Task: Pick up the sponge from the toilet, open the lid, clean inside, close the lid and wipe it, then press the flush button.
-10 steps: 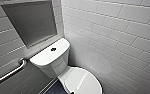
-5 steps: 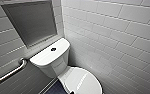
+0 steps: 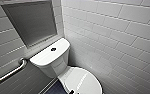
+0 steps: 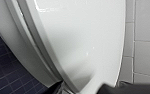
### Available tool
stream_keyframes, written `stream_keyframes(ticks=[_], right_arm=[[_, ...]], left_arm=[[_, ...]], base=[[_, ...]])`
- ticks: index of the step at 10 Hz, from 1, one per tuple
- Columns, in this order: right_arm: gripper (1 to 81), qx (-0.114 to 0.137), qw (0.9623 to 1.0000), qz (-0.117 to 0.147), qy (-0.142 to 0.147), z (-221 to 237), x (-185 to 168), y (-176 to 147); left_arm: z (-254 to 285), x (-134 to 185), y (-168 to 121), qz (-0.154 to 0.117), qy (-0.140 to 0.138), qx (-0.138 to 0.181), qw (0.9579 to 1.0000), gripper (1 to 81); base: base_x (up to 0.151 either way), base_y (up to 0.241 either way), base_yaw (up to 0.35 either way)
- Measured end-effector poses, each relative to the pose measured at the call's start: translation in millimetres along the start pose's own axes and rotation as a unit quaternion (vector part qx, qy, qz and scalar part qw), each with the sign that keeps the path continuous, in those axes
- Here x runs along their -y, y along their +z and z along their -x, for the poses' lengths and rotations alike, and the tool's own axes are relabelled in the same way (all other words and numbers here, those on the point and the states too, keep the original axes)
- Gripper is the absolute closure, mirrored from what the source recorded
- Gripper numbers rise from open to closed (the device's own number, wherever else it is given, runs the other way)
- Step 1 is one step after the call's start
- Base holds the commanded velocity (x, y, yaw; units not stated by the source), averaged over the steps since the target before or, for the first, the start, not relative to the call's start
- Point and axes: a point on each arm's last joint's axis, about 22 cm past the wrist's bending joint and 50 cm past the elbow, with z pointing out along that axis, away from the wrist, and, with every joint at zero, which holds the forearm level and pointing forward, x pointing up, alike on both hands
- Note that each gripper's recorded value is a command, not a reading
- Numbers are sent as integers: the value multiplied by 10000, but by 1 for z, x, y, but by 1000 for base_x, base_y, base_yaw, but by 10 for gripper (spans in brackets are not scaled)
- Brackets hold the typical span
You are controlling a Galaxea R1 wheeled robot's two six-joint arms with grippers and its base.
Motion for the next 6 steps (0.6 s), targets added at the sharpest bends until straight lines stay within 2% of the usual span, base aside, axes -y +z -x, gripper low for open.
stream_keyframes(ticks=[3,6], right_arm=[[811,1,10000,-2,5,0,0,0],[811,2,10000,-9,14,0,1,0]], left_arm=[[-8,10,3,-125,-124,-115,9998,10],[-8,8,8,-128,-141,-165,9997,10]], base=[[0,0,0],[0,0,0]])
